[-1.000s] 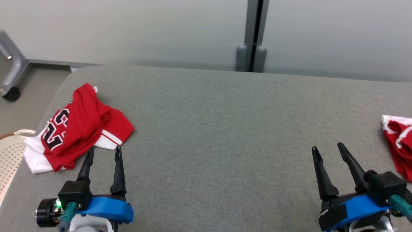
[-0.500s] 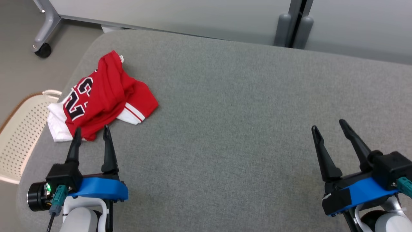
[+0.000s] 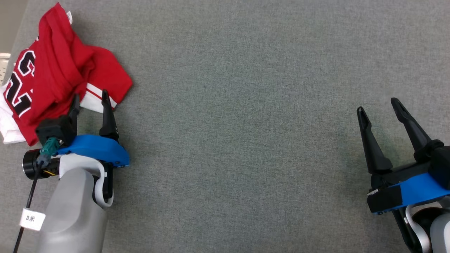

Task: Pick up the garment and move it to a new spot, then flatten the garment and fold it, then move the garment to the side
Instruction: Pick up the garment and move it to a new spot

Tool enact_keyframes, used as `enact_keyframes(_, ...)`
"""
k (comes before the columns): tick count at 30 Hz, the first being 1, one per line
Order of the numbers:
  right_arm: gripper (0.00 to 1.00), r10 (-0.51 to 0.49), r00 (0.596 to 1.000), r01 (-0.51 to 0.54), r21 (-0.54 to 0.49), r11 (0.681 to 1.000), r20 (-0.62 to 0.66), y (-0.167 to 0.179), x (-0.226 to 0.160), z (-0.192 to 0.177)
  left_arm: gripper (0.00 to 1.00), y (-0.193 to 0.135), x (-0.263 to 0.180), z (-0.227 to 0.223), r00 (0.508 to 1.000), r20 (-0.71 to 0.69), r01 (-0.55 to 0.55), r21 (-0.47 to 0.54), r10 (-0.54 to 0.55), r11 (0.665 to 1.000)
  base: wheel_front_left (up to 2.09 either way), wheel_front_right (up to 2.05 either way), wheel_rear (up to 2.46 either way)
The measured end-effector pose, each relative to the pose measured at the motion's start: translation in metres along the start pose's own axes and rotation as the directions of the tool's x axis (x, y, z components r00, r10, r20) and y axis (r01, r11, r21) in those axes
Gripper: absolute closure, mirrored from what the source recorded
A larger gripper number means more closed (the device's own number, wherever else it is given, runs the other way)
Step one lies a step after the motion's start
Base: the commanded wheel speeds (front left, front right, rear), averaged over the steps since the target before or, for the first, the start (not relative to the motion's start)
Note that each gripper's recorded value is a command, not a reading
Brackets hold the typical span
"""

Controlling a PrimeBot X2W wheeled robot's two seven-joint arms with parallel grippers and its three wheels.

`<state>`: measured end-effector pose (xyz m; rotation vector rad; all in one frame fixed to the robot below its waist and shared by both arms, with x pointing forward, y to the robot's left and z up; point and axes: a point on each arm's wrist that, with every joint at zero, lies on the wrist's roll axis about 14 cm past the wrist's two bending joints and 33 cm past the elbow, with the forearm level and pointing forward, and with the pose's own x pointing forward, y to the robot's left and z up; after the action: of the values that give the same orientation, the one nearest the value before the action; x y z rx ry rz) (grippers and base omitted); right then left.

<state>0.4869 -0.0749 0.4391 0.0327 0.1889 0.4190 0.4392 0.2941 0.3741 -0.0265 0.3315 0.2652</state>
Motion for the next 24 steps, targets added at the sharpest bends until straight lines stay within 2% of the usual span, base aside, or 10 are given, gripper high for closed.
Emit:
enact_keyframes(3, 0.00, -0.009, 1.000, 0.009, 0.007, 1.000, -0.019, -0.005, 0.002, -0.009, 0.00, 0.008, 0.008, -0.023, 0.996, -0.089, -0.022, -0.002, 0.021, 1.000, 0.00, 0.00, 0.00)
enact_keyframes(9, 0.00, -0.023, 1.000, 0.023, 0.005, 1.000, -0.004, -0.010, 0.002, -0.007, 0.00, 0.013, 0.020, -0.033, 0.988, -0.149, -0.032, -0.023, 0.029, 0.999, 0.00, 0.00, 0.00)
enact_keyframes(10, 0.00, -0.023, 1.000, 0.023, 0.004, 1.000, -0.002, -0.010, 0.002, -0.006, 0.46, 0.013, 0.020, -0.034, 0.988, -0.154, -0.032, -0.023, 0.028, 0.999, 0.00, 0.00, 0.00)
enact_keyframes(11, 0.00, -0.023, 1.000, 0.023, 0.002, 1.000, 0.001, -0.010, 0.002, -0.004, 0.99, 0.013, 0.019, -0.034, 0.987, -0.157, -0.029, -0.025, 0.025, 0.999, 0.00, 0.00, 0.00)
enact_keyframes(18, 0.00, -0.025, 0.998, 0.026, -0.007, 1.000, 0.051, -0.006, -0.004, 0.015, 1.00, 0.019, 0.008, -0.022, 0.990, -0.135, -0.047, -0.043, 0.041, 0.998, 0.00, 0.00, 0.00)
enact_keyframes(24, 0.00, -0.034, 0.993, 0.035, -0.009, 0.999, 0.113, 0.001, -0.019, 0.040, 1.00, 0.037, -0.008, 0.036, 0.995, 0.056, -0.075, -0.039, 0.077, 0.996, 0.00, 0.00, 0.00)
